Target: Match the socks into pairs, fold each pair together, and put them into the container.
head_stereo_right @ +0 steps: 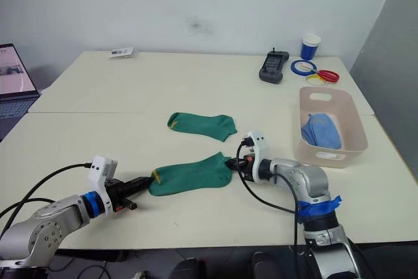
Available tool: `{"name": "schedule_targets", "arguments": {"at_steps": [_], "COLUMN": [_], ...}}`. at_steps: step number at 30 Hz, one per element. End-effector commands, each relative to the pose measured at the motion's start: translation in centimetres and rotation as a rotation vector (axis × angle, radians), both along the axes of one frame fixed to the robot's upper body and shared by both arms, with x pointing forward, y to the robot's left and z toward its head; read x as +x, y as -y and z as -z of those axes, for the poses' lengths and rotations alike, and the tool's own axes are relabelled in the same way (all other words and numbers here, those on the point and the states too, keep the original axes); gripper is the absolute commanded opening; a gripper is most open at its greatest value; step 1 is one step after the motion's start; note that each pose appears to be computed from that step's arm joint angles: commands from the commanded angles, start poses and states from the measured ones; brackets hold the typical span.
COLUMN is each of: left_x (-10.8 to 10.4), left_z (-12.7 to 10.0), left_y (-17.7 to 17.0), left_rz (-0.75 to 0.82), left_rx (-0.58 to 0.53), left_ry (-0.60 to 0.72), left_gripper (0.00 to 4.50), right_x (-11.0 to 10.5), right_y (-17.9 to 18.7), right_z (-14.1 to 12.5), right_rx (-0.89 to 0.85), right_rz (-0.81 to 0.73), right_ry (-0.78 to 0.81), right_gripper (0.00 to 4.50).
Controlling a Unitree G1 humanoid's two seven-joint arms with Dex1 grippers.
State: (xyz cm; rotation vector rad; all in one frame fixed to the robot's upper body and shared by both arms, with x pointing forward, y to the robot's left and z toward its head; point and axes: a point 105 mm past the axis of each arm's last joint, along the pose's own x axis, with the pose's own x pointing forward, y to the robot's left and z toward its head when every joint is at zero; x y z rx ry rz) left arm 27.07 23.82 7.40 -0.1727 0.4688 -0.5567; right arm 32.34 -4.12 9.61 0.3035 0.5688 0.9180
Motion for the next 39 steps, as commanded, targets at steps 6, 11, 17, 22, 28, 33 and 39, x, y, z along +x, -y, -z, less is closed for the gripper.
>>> {"name": "schedule_targets", "arguments": {"at_steps": [6,11,17,22,28,33,39], "left_x": [-2.7,-2.1,-1.8,-1.9,-1.3,-1.6,-1.9], "left_z": [-0.7,0.1,0.3,0.5,-0.6,-3.7,-4.4], "left_y": [3.3,3.7,4.4,4.0,1.0,1.2,6.8], "left_rz": [0.21,0.215,0.253,0.279,0.189,0.28,0.619], "left_rx": [0.05,0.09,0.092,0.101,0.157,0.148,0.23], "left_ry": [-0.029,-0.029,-0.032,-0.046,-0.014,0.122,0.313], "left_gripper": [0.02,0.02,0.02,0.96,2.82,3.69,2.74], "right_x": [-5.1,-7.6,-8.0,-7.9,-7.3,-7.7,-7.8], "right_y": [3.6,5.4,5.2,5.4,8.5,7.5,2.5], "right_z": [-2.5,-1.0,-0.4,-0.1,-0.3,-3.8,-3.3], "right_rx": [0.038,0.013,-0.002,-0.032,-0.148,-0.186,-0.261], "right_rz": [-0.005,0.076,0.124,0.12,0.16,-0.116,-0.502], "right_ry": [-0.021,-0.098,-0.11,-0.113,-0.036,0.229,0.56], "right_gripper": [0.0,0.0,0.0,0.0,1.79,2.82,2.25]}}
